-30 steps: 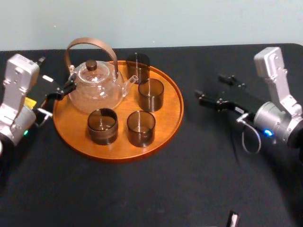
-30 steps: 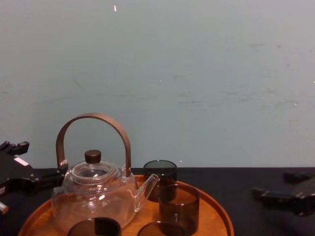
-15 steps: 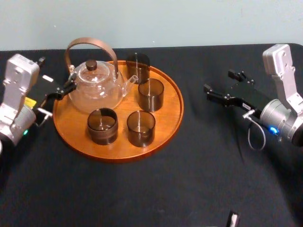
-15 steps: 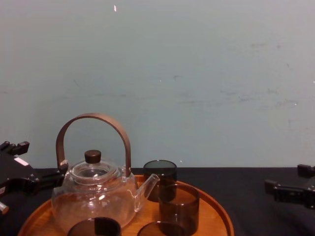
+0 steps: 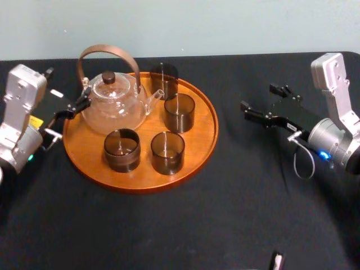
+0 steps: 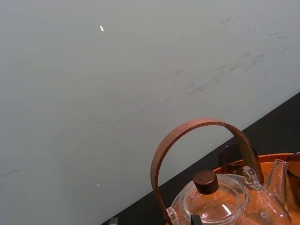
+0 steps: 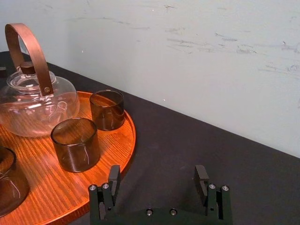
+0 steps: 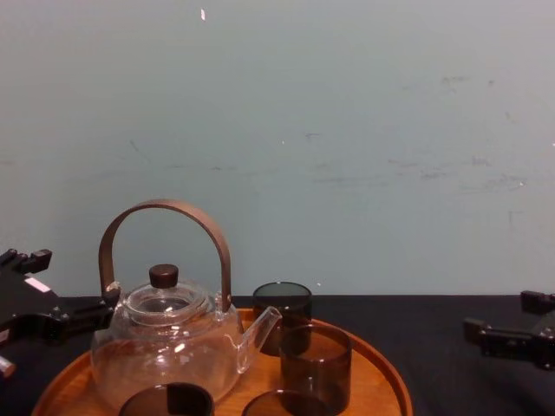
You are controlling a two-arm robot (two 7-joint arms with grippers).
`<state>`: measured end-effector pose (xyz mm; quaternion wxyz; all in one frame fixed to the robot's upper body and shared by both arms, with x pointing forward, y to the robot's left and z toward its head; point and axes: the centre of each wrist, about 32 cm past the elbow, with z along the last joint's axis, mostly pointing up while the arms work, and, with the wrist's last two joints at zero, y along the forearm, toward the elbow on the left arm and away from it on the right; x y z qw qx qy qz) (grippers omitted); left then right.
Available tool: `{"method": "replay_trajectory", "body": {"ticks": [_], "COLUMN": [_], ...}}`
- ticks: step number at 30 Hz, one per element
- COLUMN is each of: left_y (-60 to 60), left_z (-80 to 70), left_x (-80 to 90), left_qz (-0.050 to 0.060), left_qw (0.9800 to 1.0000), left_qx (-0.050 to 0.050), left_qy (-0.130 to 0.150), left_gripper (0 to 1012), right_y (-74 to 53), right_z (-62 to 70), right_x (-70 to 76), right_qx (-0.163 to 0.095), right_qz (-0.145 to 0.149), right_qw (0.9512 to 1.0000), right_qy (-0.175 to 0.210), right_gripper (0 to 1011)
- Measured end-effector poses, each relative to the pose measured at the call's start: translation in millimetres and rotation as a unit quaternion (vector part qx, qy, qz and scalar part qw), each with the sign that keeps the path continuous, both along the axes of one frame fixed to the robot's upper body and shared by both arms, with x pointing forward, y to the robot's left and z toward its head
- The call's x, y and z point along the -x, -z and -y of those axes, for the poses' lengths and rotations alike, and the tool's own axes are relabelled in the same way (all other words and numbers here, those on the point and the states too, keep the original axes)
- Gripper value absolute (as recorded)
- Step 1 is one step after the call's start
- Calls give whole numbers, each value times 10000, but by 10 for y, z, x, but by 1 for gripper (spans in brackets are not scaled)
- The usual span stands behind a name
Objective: Pick up the glass from the table and place it on the tray.
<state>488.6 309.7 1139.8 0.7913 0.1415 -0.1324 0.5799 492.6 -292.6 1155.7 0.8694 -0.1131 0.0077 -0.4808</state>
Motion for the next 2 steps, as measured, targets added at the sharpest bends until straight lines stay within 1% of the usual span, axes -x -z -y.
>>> {"method": "replay_trajectory", "body": {"ticks": [2], "left_y": [0], "left_z": [0], "left_x": [0], "left_qz": [0], "left_qw": [10000], "left_qx": [0], "left_qy": [0], "left_gripper": [1001], "right_y": [0], "right_z": [-1], "right_x": [0], "right_qx": [-1], "right_qz": [-1], "right_qw": [10000], "right_qy": [-3], "right_gripper": [1002]}}
